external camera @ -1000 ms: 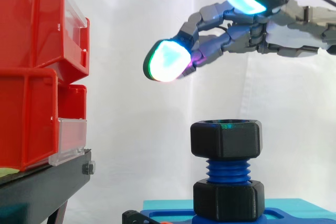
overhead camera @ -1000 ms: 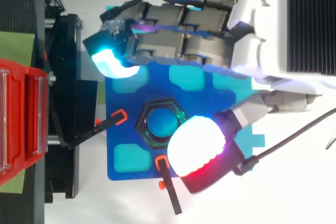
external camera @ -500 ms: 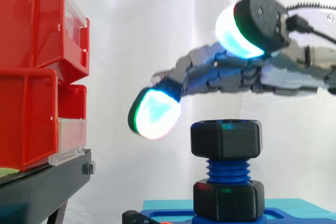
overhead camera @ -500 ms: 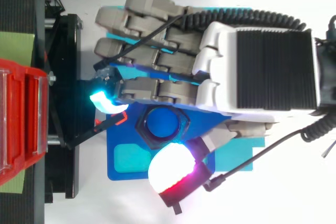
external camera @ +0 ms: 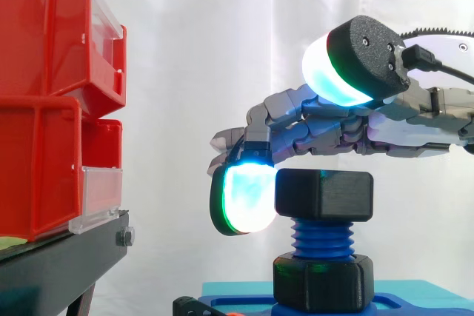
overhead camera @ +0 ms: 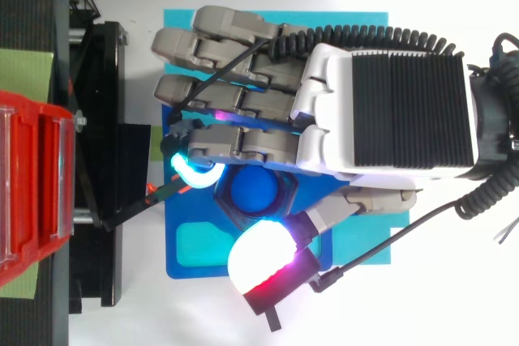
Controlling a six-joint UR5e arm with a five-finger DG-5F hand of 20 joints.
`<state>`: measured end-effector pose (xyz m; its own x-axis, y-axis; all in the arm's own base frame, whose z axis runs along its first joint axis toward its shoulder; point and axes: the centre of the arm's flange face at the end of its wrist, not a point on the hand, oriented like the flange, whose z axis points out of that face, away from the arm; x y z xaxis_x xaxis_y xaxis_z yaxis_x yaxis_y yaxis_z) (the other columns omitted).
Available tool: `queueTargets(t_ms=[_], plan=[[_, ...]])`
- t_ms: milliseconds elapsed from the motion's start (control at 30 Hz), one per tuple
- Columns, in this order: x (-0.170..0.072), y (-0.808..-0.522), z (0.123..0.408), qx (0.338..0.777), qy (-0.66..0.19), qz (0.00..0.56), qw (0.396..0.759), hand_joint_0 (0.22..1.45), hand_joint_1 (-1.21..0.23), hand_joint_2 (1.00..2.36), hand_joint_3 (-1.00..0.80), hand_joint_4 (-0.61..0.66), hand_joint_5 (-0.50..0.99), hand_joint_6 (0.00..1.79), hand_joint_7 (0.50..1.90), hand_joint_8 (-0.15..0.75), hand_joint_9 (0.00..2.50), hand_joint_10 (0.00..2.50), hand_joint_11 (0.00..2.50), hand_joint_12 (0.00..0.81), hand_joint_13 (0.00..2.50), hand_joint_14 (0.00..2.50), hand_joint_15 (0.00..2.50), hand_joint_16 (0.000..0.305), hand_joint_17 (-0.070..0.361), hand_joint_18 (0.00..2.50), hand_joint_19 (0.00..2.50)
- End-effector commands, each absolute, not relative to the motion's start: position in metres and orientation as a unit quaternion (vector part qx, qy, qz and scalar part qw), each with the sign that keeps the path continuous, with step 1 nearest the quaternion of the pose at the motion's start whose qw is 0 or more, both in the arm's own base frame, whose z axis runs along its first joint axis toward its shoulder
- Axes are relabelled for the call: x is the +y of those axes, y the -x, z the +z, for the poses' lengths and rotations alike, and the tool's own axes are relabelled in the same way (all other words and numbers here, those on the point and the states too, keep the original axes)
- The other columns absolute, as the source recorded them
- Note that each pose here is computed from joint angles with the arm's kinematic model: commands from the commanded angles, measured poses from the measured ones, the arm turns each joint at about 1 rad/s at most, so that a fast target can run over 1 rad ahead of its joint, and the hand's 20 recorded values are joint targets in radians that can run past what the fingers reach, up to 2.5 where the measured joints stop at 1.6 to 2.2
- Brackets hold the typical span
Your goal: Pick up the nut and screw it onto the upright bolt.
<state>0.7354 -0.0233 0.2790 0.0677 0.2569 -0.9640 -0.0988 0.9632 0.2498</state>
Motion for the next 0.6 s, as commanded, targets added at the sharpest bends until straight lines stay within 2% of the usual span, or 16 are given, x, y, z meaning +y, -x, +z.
queueTargets(t_ms=[0,100,367,567], plan=[[-0.026,-0.735,0.280,0.671,-0.060,0.121,0.729,0.50,0.07,1.00,-0.50,0.25,-0.05,0.50,1.20,0.251,0.43,0.00,0.00,0.326,0.17,0.00,0.00,0.039,0.087,0.00,0.00],[-0.029,-0.735,0.278,0.672,-0.060,0.120,0.728,0.51,0.05,1.00,-0.50,0.24,-0.03,0.50,1.29,0.260,0.48,0.00,0.00,0.318,0.21,0.00,0.00,0.037,0.083,0.00,0.00],[-0.040,-0.735,0.279,0.671,-0.064,0.115,0.729,0.52,0.01,1.00,-0.50,0.19,0.00,0.50,1.39,0.266,0.56,0.00,0.00,0.298,0.29,0.00,0.00,0.032,0.073,0.00,0.00],[-0.053,-0.734,0.279,0.670,-0.068,0.109,0.731,0.53,-0.04,1.00,-0.50,0.13,0.05,0.50,1.41,0.262,0.77,0.00,0.00,0.250,0.44,0.00,0.00,0.026,0.058,0.11,0.00]])
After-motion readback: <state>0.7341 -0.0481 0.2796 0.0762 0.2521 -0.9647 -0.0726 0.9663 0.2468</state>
